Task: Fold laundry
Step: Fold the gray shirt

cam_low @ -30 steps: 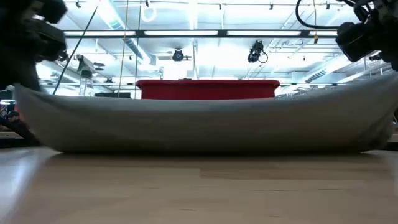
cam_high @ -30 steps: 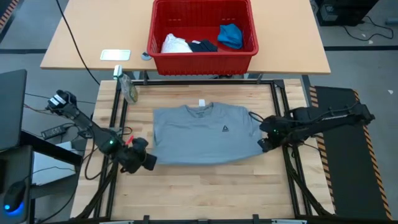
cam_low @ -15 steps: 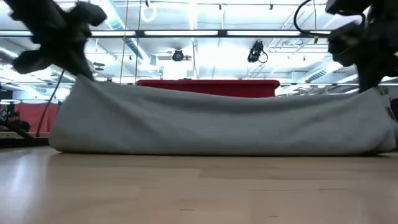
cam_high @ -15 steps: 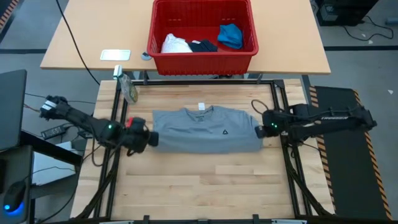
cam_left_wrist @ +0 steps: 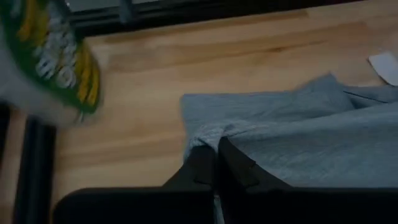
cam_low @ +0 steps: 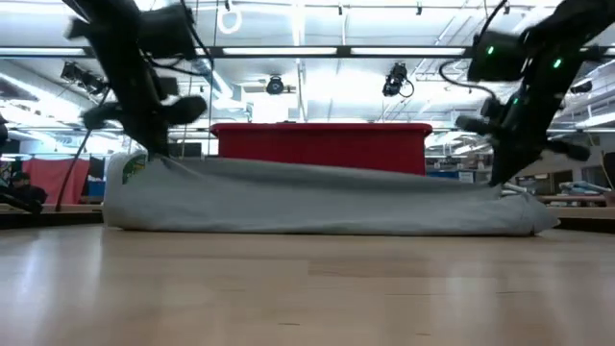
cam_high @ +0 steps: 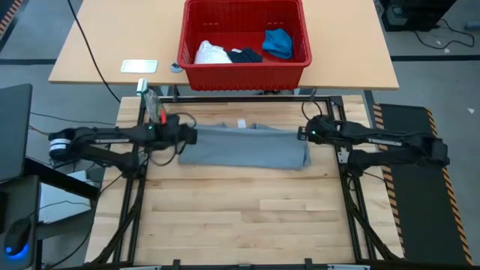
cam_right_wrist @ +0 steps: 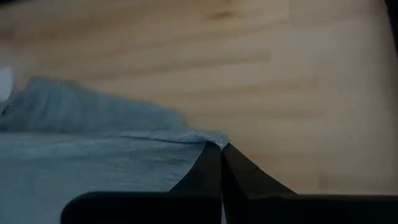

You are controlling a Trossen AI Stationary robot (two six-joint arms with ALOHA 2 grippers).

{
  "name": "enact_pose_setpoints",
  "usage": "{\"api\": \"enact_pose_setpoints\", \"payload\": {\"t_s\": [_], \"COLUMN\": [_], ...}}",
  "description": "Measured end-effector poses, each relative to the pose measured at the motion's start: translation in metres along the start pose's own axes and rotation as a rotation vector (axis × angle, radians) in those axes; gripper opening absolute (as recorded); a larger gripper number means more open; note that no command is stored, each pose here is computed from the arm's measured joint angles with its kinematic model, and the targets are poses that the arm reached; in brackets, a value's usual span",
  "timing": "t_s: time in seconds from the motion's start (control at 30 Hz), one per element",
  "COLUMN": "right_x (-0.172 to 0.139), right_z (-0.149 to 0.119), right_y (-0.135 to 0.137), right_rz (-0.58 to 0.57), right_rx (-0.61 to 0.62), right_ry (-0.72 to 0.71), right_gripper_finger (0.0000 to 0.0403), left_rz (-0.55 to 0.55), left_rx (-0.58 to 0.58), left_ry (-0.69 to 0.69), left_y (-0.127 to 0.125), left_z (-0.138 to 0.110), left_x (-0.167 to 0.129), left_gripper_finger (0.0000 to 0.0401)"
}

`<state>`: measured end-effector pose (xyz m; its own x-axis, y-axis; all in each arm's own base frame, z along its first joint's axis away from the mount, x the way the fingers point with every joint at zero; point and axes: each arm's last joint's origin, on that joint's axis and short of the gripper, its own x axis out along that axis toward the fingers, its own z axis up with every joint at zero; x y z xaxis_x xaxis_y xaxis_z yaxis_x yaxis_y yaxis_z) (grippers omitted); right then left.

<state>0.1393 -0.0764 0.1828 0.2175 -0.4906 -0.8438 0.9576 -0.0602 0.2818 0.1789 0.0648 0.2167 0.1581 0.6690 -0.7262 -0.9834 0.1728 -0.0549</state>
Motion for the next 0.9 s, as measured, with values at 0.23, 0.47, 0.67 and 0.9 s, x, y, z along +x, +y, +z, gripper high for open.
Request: {"api": "enact_pose_setpoints", "payload": {"t_s": [0.23,0.47,0.67,0.9], "right_x": [0.038,0.034,0.011,0.000], "right_z": [0.009,0.023,0.038,0.039], "right_y": [0.004,0.018,0.029,0.045], "right_rz": [-0.026,0.041,0.108,0.365], "right_rx": [0.102,0.045,-0.018,-0.385], "right_ry": [-0.074,-0.005,-0.081,0.085], "right_gripper_finger": [0.0015,0.0066,0.0084,0.0065], "left_rz": [0.025,-0.036,-0.148,-0.417], "left_rx": [0.106,0.080,0.085,0.023], "left_ry": [0.026,0.208,0.151,0.219], "left_y": [-0.012,-0.005,-0.001,-0.006], "left_z": [0.013,0.023,0.041,0.061], "left_x": [0.042,0.059,0.034,-0.001], "left_gripper_finger": [0.0067,0.0128,0.0159,0.0160]}}
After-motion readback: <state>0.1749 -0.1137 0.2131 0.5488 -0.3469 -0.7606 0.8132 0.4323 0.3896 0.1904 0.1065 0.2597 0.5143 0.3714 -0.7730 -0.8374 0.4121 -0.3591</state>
